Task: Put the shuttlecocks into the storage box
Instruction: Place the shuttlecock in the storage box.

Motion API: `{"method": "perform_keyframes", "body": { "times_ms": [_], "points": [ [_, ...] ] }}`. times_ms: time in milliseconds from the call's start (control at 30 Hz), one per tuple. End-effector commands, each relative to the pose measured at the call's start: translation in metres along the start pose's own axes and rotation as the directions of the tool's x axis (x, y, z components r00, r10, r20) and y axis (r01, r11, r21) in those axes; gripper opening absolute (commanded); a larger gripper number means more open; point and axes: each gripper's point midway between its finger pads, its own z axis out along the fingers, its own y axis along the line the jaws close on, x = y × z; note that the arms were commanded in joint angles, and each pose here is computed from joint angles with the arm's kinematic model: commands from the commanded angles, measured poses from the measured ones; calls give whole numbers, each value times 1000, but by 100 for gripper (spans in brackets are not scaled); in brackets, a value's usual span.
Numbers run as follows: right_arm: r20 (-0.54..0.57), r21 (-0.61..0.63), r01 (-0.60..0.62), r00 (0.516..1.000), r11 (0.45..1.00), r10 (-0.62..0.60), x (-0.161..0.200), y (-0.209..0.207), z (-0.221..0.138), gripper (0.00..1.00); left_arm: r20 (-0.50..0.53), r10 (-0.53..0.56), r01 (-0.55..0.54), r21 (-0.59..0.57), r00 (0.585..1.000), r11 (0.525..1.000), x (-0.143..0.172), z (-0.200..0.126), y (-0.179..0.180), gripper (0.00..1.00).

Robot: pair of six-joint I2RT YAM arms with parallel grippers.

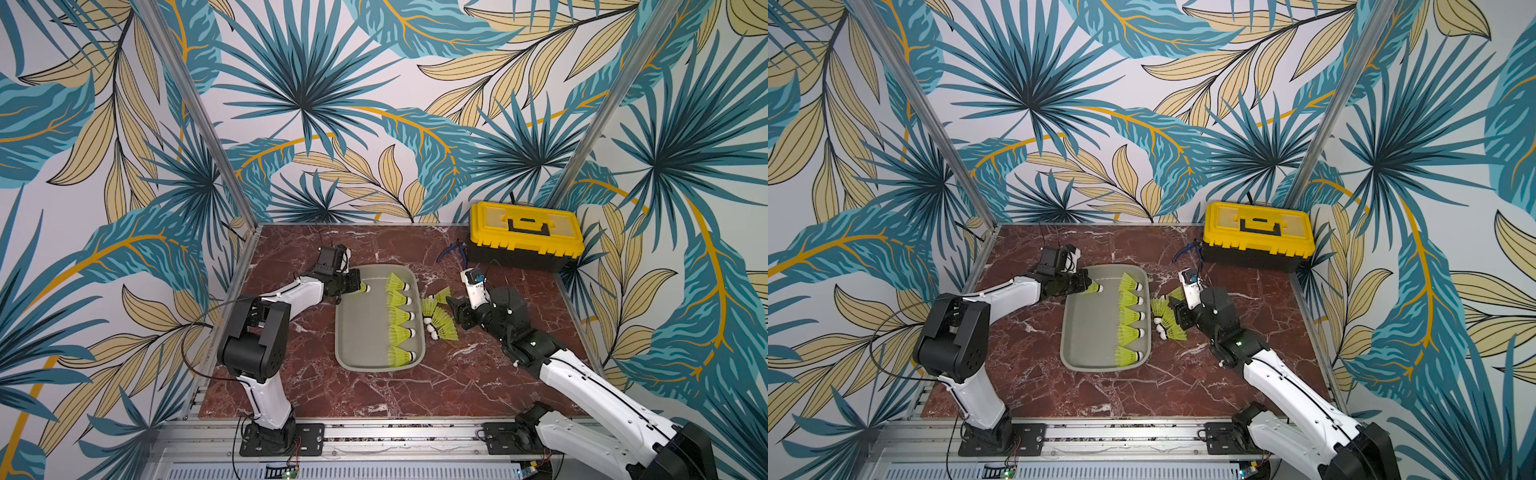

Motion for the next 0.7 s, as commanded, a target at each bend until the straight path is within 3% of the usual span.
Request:
{"method": "perform_keyframes", "body": {
  "times_ms": [0, 100, 267, 667],
  "points": [
    [-22, -9, -11, 1000, 1000, 11, 11, 3, 3, 63, 26, 14, -14, -7, 1000, 1000, -16, 2, -1, 0],
    [-21, -9, -11, 1000, 1000, 11, 11, 2, 3, 63, 20, 11, -11, -6, 1000, 1000, -15, 4, 0, 2],
    [-22, -9, -8, 1000, 1000, 8, 11, 3, 4, 63, 26, 11, -10, -10, 1000, 1000, -17, 4, 0, 16],
    [-31, 1, -5, 1000, 1000, 5, 14, 1, 5, 63, 32, 23, -22, -23, 999, 999, -23, -2, -2, 39]
  ]
}}
